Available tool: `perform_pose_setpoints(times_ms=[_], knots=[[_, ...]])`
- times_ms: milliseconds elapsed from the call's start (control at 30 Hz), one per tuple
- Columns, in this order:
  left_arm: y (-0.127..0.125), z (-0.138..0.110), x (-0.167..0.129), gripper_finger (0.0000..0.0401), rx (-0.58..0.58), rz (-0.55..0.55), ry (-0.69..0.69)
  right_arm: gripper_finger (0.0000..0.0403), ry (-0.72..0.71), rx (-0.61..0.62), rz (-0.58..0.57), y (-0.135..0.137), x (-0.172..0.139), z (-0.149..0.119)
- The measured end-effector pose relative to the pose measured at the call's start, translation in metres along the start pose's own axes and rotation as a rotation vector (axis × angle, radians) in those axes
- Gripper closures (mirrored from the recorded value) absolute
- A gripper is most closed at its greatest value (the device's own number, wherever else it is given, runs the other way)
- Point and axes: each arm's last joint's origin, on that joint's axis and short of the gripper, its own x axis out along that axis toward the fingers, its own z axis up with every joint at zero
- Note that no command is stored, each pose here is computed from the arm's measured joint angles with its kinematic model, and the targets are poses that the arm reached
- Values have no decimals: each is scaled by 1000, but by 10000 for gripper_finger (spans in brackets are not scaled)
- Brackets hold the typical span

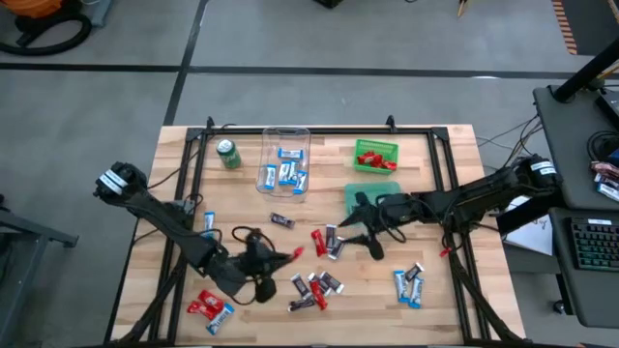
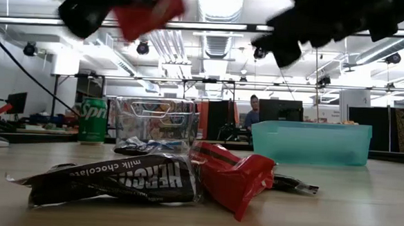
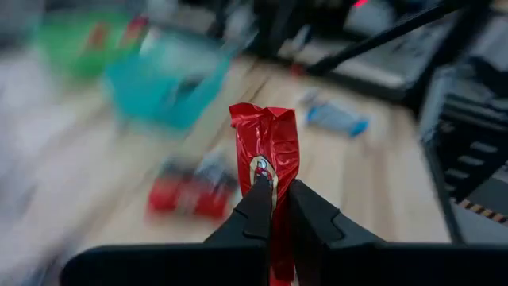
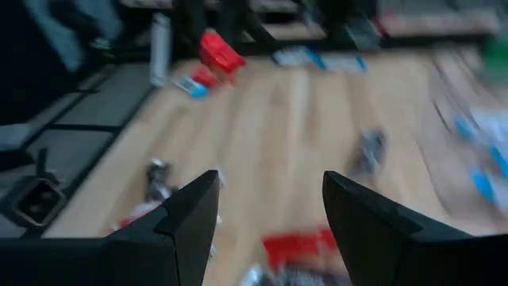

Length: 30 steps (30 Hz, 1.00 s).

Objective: Sort candy
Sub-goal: Put the red candy into the green bin

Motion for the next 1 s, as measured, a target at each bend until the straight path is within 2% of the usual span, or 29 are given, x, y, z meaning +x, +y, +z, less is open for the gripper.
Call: perform_pose_setpoints(times_ms=[133, 267, 400, 500, 867, 1000], knots=[[-13, 7, 14, 401, 151, -102, -163, 188, -98, -160, 84, 18, 10, 2], [-16, 3, 29, 401, 188, -144, -267, 188, -185, -263, 127, 31, 18, 2], [-14, -5, 43, 401, 171, -143, -311, 188, -290, -258, 132, 33, 24, 5], [-12, -9, 50, 401, 152, -185, -336, 188, -347, -230, 132, 33, 28, 7], [-10, -9, 62, 401, 144, -183, -399, 189, -336, -250, 158, 34, 53, 9], [-9, -9, 62, 401, 147, -181, -398, 210, -345, -246, 186, 36, 59, 13]])
